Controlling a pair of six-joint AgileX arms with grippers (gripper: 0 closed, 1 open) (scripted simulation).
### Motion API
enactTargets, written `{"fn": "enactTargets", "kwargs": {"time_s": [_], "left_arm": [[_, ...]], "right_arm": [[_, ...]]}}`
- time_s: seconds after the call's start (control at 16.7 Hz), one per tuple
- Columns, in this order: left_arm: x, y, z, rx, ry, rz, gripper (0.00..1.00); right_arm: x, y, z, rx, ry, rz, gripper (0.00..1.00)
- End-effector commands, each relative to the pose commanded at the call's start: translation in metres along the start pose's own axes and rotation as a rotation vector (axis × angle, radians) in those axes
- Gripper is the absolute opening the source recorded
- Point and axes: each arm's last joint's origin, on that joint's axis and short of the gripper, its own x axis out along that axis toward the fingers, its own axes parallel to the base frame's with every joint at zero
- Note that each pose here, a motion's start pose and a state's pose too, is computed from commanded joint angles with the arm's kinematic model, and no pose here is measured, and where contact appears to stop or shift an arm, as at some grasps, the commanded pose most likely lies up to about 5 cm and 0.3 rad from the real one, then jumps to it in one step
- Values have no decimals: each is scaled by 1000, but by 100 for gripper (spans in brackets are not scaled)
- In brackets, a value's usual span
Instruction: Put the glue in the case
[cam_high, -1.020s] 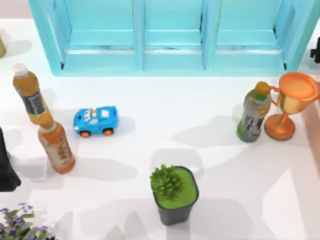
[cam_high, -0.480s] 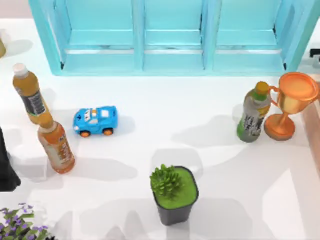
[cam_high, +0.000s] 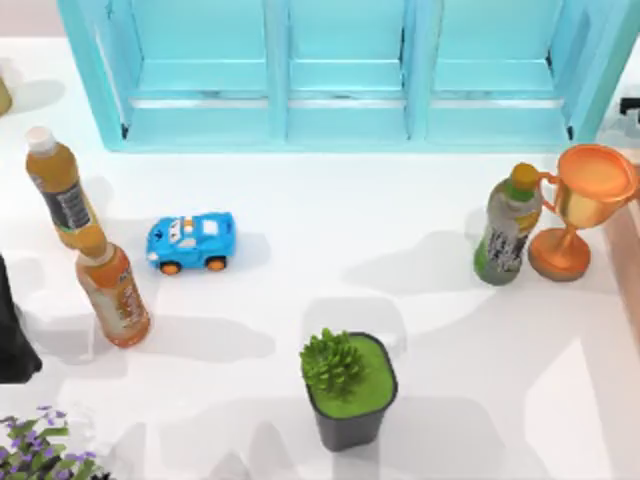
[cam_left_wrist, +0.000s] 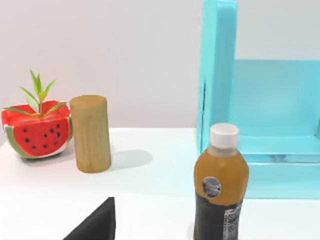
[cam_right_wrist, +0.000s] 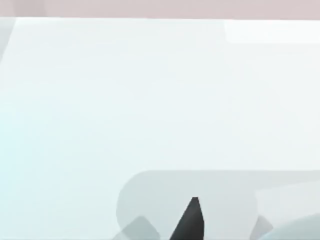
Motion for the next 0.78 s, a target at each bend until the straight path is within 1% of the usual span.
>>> {"fn": "enactTargets", "kwargs": {"time_s": [0.12,0.3,0.42,0.6,0.78], "left_arm": [[0,0,0,0,0,0,100],[0,0,0,0,0,0,100],[0,0,0,0,0,0,100],[0,0,0,0,0,0,100],[0,0,0,0,0,0,100]], "right_arm": [[-6,-10,18,14,-19,-29,0],[-26,-31,51,48,-14,-86,0],[-40,-37,67,62,6,-102,0],[-54,-31,84,59,18,-88,0],[-52,-13,89,19,7,-31,0]]}}
